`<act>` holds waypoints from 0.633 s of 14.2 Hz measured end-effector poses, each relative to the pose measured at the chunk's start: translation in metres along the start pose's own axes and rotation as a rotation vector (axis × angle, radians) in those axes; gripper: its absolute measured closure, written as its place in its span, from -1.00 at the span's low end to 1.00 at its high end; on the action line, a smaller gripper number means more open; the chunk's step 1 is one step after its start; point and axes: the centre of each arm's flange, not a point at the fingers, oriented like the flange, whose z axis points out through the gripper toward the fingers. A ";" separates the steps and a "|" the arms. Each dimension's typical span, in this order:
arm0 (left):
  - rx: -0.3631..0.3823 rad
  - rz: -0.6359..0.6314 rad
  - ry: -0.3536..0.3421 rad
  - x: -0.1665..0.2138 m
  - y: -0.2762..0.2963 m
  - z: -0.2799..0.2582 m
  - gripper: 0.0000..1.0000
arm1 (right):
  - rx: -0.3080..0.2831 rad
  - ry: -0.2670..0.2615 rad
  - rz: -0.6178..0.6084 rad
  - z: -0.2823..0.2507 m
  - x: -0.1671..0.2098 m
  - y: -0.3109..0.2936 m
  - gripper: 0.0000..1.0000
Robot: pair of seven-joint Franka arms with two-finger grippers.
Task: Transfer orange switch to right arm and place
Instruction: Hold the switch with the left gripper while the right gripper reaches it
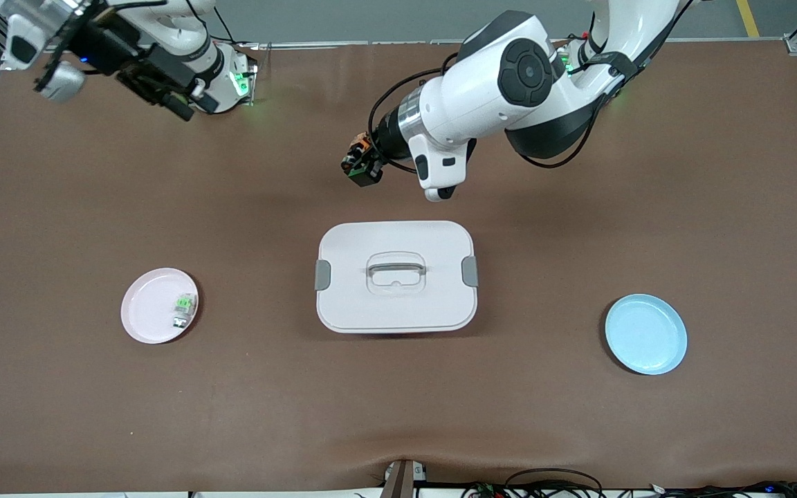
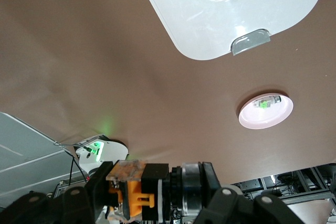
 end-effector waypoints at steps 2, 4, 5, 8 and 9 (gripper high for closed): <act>0.003 -0.003 -0.002 0.002 0.001 0.002 -0.44 | 0.006 0.036 0.026 0.022 -0.024 -0.019 -1.00; 0.004 -0.006 -0.004 0.004 0.002 0.003 -0.44 | 0.043 0.072 0.054 0.040 -0.045 -0.033 -1.00; 0.003 -0.007 -0.004 0.005 0.003 0.003 -0.44 | 0.064 0.085 0.064 0.049 -0.055 -0.037 -1.00; -0.004 -0.016 0.000 0.011 0.006 0.001 -0.44 | 0.090 0.103 0.076 0.071 -0.077 -0.038 -1.00; -0.009 -0.018 0.000 0.012 0.007 0.000 -0.44 | 0.089 0.109 0.079 0.079 -0.082 -0.037 -1.00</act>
